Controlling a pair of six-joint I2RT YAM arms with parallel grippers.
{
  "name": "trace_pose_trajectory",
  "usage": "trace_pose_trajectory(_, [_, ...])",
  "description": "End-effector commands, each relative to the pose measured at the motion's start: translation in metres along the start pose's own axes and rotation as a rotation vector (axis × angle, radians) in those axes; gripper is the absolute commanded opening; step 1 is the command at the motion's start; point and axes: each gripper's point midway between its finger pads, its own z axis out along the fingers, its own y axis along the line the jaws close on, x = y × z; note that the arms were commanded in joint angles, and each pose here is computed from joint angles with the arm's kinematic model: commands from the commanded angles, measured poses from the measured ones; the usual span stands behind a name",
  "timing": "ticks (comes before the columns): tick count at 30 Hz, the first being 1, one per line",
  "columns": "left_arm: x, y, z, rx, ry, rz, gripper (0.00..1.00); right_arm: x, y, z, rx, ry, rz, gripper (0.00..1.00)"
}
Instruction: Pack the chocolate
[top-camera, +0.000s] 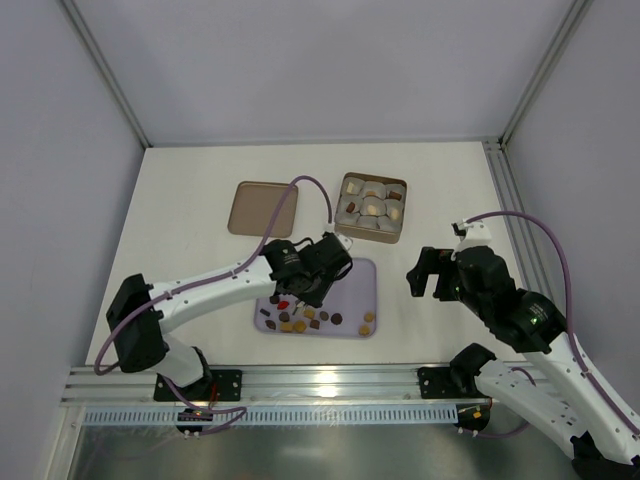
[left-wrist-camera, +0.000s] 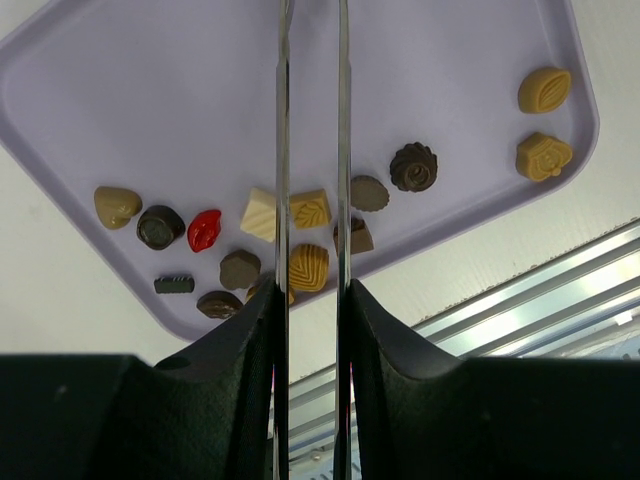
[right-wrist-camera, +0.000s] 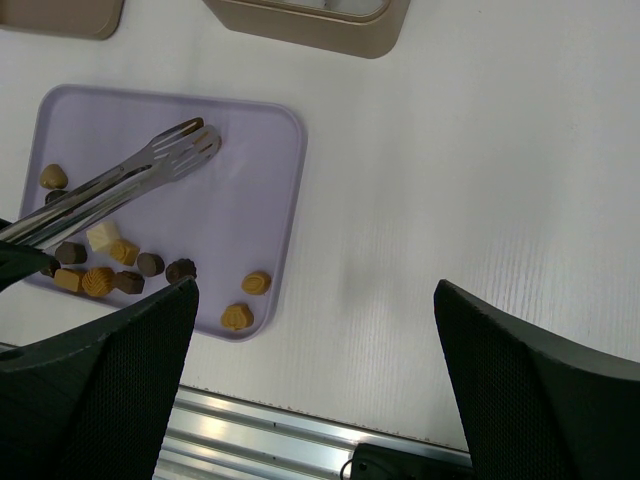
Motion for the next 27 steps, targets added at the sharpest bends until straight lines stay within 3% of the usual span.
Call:
trace_pose_trajectory(1, [0.002,0.0,-0.015,0.027,-0.022,-0.022,0.31,-0.005,0.003,0.001,-0.009,-0.021,0.013,1.0])
trace_pose_trajectory(27, [0.007,0.008,-0.037,0.042,-0.061,-0.058,0.31,-0.005,0.004,0.001,-0.016,-0.019,0.014,1.0])
